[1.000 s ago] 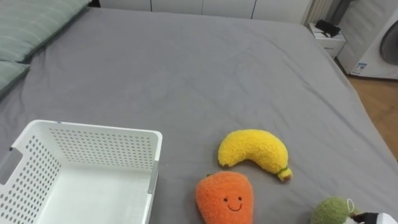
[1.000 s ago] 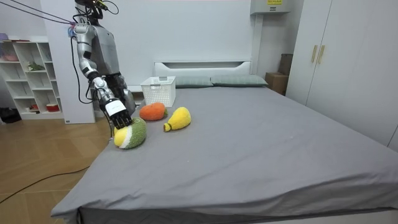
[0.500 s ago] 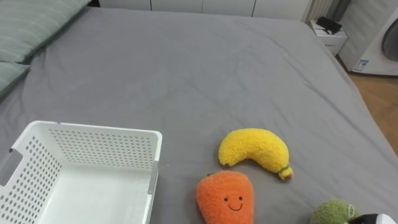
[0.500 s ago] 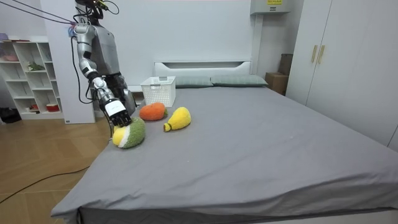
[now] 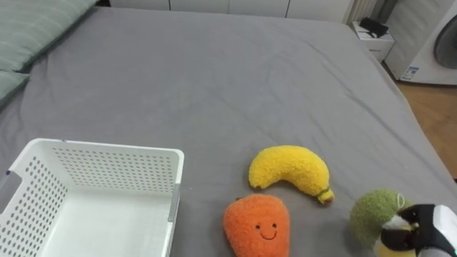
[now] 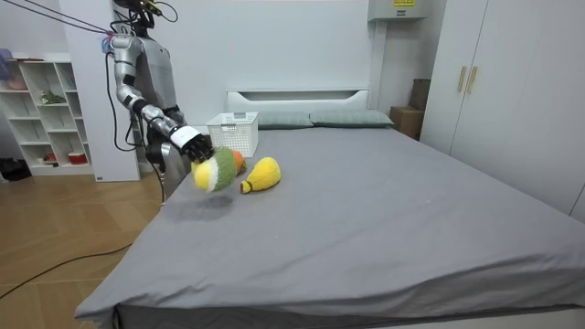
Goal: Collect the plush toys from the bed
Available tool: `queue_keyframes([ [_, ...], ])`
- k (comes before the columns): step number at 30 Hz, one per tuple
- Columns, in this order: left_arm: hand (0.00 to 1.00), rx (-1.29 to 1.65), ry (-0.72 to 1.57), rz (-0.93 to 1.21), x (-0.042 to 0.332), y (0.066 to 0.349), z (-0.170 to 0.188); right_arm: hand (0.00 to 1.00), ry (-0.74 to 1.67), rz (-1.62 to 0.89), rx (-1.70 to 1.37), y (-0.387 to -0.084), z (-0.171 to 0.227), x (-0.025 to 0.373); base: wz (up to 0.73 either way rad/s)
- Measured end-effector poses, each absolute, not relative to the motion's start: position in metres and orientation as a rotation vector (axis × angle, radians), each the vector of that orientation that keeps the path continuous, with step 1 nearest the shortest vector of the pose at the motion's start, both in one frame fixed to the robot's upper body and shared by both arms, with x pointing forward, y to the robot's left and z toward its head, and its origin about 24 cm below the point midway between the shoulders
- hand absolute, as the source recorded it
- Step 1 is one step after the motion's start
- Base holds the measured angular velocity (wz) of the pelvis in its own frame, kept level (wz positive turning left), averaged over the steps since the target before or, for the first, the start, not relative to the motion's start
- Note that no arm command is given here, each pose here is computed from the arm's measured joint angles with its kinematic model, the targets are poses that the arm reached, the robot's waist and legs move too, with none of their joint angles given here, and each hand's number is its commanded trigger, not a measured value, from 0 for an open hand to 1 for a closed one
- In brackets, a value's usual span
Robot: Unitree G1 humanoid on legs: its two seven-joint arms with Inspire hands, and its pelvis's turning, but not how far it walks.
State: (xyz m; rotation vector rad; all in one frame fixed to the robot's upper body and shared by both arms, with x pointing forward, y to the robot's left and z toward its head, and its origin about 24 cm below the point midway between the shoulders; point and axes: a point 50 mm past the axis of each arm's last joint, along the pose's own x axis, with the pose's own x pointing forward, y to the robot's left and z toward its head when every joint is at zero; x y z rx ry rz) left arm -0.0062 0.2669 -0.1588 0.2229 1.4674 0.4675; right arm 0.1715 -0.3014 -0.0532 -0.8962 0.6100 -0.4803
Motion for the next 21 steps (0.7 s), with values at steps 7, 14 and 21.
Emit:
queue_keyframes([
  [7, 0.00, 0.191, 1.435, 0.487, -0.002, 0.266, -0.159, 1.00, 0.463, -0.462, -0.852, -0.294, -0.024, 0.193, -0.02],
  [14, 0.00, 0.187, 1.424, 0.482, 0.000, 0.263, -0.160, 1.00, 0.314, -0.441, -0.817, -0.282, 0.006, 0.209, 0.00],
  [21, 0.00, 0.182, 1.420, 0.477, -0.001, 0.260, -0.161, 1.00, 0.235, -0.378, -0.770, -0.267, 0.020, 0.218, 0.01],
])
